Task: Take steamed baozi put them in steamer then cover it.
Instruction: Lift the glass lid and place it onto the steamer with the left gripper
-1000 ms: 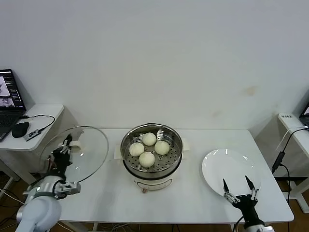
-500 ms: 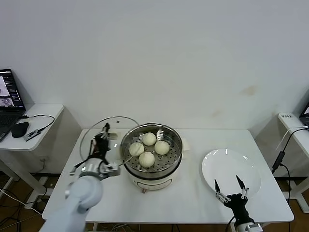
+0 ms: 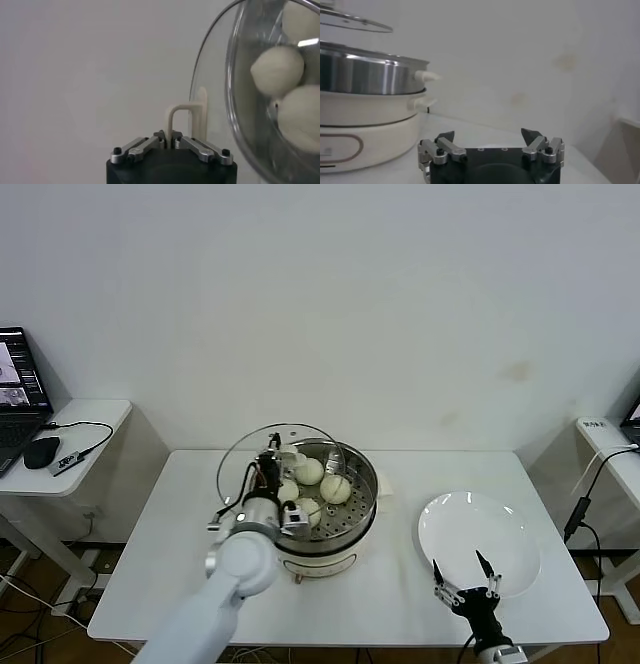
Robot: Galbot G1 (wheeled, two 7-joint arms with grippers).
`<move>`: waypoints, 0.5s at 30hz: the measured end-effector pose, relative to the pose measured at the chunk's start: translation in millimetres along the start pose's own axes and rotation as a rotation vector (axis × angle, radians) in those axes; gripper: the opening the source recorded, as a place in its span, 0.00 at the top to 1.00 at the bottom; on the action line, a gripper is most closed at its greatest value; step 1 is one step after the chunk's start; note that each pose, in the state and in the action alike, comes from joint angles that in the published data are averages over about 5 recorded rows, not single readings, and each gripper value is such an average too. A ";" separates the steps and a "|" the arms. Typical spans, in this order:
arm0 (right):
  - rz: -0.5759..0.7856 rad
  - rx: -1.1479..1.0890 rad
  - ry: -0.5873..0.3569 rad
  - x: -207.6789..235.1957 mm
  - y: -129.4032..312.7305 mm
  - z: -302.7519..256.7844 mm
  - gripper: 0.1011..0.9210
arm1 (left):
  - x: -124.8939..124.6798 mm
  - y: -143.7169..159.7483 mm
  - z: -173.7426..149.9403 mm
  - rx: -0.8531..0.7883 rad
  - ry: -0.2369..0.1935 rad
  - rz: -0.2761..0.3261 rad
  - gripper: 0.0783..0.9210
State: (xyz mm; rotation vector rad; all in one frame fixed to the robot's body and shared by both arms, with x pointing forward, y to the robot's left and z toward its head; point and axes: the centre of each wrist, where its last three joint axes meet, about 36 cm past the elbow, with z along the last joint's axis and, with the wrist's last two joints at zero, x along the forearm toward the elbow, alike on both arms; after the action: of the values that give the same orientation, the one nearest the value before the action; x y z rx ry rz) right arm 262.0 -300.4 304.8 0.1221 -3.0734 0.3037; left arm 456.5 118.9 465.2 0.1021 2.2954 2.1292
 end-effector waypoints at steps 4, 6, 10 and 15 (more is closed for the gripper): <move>-0.003 -0.003 0.003 0.1 1.3 0.4 0.12 | -3.0 -6.0 -16.6 -0.007 -0.008 0.020 0.93; -0.003 -0.005 0.004 -0.1 2.2 1.0 0.12 | -4.9 -8.4 -23.7 -0.011 -0.011 0.027 0.93; -0.006 -0.007 0.007 0.1 3.9 2.0 0.12 | -7.8 -12.5 -34.7 -0.018 -0.013 0.039 0.93; -0.006 -0.009 0.010 0.5 4.7 3.4 0.12 | -8.2 -15.7 -44.3 -0.021 -0.017 0.049 0.93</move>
State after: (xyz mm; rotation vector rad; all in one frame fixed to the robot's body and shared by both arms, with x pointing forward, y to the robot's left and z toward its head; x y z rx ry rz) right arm 260.9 -296.4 300.6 0.1297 -3.0630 0.2899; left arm 461.8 73.2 452.6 0.1777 2.2840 2.1657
